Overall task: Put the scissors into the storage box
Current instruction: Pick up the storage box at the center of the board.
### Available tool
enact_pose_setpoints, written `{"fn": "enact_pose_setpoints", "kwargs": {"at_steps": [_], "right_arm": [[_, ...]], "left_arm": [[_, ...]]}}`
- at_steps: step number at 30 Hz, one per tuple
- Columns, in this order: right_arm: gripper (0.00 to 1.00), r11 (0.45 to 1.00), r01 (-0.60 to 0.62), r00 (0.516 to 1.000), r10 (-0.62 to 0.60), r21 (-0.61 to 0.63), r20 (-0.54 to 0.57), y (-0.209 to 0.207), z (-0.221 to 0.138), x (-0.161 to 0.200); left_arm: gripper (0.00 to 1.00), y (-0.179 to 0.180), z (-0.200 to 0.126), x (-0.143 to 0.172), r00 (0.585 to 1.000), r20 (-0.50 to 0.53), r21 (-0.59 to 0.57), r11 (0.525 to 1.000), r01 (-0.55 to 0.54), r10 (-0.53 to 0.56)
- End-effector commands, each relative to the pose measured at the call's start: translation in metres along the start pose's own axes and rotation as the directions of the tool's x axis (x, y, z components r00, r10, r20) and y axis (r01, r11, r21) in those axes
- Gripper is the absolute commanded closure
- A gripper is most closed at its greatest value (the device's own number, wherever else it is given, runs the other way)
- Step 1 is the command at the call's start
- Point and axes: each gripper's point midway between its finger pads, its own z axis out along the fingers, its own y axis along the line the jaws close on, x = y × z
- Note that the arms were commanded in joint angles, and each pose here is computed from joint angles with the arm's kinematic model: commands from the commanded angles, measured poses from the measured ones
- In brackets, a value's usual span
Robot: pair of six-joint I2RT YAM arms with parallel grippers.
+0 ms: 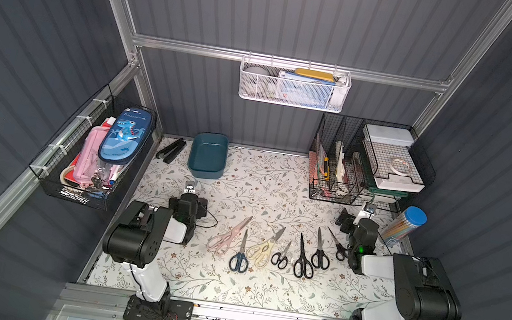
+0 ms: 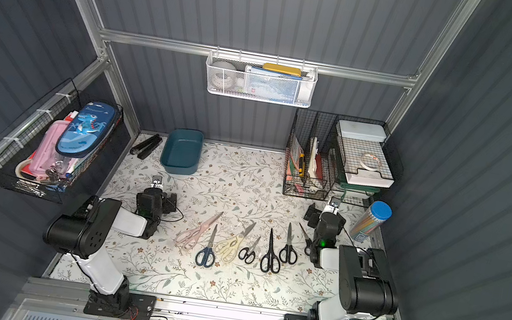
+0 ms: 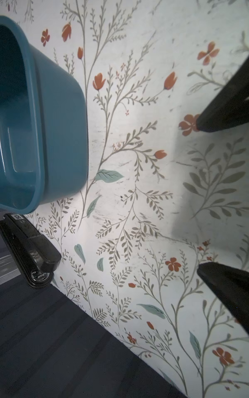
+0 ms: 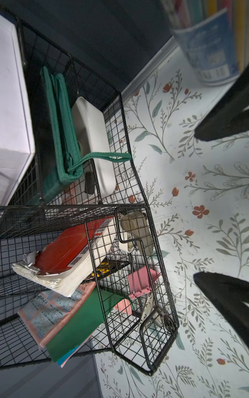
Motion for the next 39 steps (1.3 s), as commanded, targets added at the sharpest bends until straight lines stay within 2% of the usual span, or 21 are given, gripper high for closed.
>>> {"fn": "enact_pose_setpoints", "kwargs": {"at_steps": [1,16,18,20,21,23,26,29,32,35,39], "right_arm": [[0.01,1.0,0.005,1.0,-0.005,-0.006,0.002,0.001,0.0,0.001],[0.01,1.0,-0.005,1.0,0.005,-0.02,0.013,0.001,0.0,-0.002],[0.04,0.999,0.021,0.999,-0.019,-0.031,0.044,0.006,-0.01,-0.013],[0.07,0.994,0.107,0.994,-0.106,-0.036,0.028,0.022,-0.024,-0.031],[0.09,0.988,0.147,0.989,-0.146,-0.048,0.006,0.031,-0.03,-0.037],[0.11,0.986,0.139,0.99,-0.14,-0.09,-0.006,0.052,-0.039,-0.057],[0.14,0.964,0.125,0.991,-0.131,-0.233,-0.008,0.09,-0.043,-0.07],[0.14,0.954,0.152,0.985,-0.169,-0.26,-0.044,0.112,-0.04,-0.07],[0.14,0.952,0.169,0.978,-0.194,-0.255,-0.077,0.117,-0.036,-0.063],[0.13,0.961,0.161,0.978,-0.185,-0.225,-0.091,0.108,-0.036,-0.053],[0.13,0.958,0.123,0.981,-0.156,-0.259,-0.114,0.108,-0.046,-0.039]], "left_arm": [[0.01,0.002,-0.001,-0.01,0.999,0.026,-0.01,1.0,0.022,-0.022],[0.01,0.006,-0.002,-0.013,0.999,0.038,-0.026,0.999,0.02,-0.019],[0.02,-0.002,-0.015,-0.042,0.993,0.111,-0.016,0.999,-0.05,0.051],[0.05,-0.004,-0.036,-0.075,0.998,0.042,-0.058,0.998,-0.037,0.039],[0.06,-0.004,-0.041,-0.093,1.0,0.025,-0.037,0.999,-0.006,0.007],[0.05,-0.015,-0.041,-0.129,0.999,-0.031,0.071,0.997,0.015,-0.013],[0.13,-0.038,-0.018,-0.15,0.966,-0.249,0.159,0.987,-0.023,0.063],[0.16,-0.058,0.005,-0.169,0.925,-0.374,0.197,0.98,0.002,0.073],[0.16,-0.074,0.037,-0.194,0.931,-0.354,0.213,0.977,-0.011,0.088],[0.15,-0.075,0.061,-0.198,0.914,-0.395,0.175,0.984,-0.027,0.095],[0.14,-0.084,0.09,-0.188,0.883,-0.448,0.183,0.981,-0.064,0.141]]}}
